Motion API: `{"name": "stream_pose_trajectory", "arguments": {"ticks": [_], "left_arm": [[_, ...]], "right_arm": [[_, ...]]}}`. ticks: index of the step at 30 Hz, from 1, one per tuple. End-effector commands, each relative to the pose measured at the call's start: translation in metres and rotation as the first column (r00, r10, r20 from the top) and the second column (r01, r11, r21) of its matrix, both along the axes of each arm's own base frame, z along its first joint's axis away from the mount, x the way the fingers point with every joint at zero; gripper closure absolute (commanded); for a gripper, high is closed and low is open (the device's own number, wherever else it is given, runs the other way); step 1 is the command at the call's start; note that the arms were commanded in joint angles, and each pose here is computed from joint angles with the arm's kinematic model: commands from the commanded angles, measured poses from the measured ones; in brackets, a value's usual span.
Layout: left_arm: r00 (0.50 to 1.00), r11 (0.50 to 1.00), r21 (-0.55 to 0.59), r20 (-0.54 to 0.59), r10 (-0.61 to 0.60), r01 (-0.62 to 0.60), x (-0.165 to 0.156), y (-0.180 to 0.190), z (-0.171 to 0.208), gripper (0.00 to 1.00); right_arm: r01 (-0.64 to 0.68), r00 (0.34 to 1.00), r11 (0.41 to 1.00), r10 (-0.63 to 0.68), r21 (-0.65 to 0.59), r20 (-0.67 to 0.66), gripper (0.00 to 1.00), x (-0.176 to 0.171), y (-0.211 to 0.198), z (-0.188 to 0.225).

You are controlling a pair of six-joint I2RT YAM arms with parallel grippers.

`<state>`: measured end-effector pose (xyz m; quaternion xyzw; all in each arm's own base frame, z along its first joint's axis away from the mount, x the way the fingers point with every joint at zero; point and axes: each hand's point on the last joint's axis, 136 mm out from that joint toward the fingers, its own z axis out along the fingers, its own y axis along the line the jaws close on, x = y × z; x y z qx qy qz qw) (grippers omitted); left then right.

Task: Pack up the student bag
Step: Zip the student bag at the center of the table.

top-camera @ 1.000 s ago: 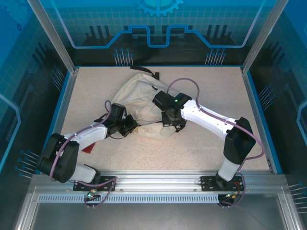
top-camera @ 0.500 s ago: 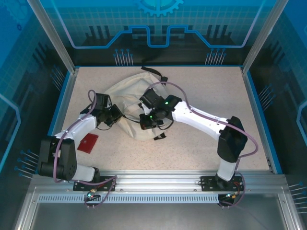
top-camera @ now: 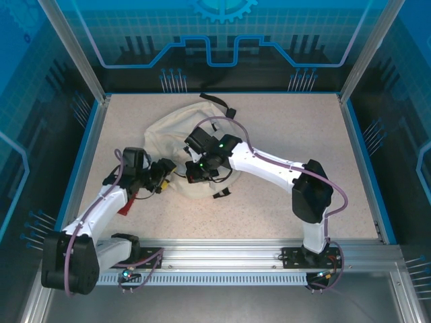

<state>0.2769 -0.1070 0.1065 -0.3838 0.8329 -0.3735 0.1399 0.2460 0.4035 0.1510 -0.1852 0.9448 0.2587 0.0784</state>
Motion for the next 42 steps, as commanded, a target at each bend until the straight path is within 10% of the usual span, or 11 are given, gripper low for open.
{"name": "stream_pose_trajectory", "arguments": {"ticks": [1,8,24,37,42], "left_arm": [[1.0,0.989,-0.149,-0.021,0.002,-0.005,-0.005,-0.021,0.011,0.3],[0.998,0.986,-0.163,-0.066,0.019,-0.029,0.0,-0.027,0.001,0.34],[0.992,0.998,0.031,-0.108,0.063,-0.06,-0.003,-0.001,-0.031,0.98],[0.992,0.993,0.103,-0.105,0.07,-0.059,-0.004,0.011,-0.033,1.0],[0.995,0.991,0.123,-0.078,0.067,-0.057,0.0,0.016,-0.024,1.0]], "right_arm": [[-0.014,1.0,0.998,0.014,0.055,0.013,1.0,-0.011,0.002,0.023],[-0.026,1.0,0.999,0.027,0.033,-0.013,1.0,-0.028,-0.01,0.024],[0.225,0.97,0.881,-0.163,-0.417,0.18,1.0,-0.002,-0.111,-0.001],[0.401,0.915,0.72,-0.29,-0.566,0.279,1.0,0.013,-0.171,0.0],[0.395,0.918,0.749,-0.297,-0.532,0.263,1.0,0.014,-0.167,0.002]]}}
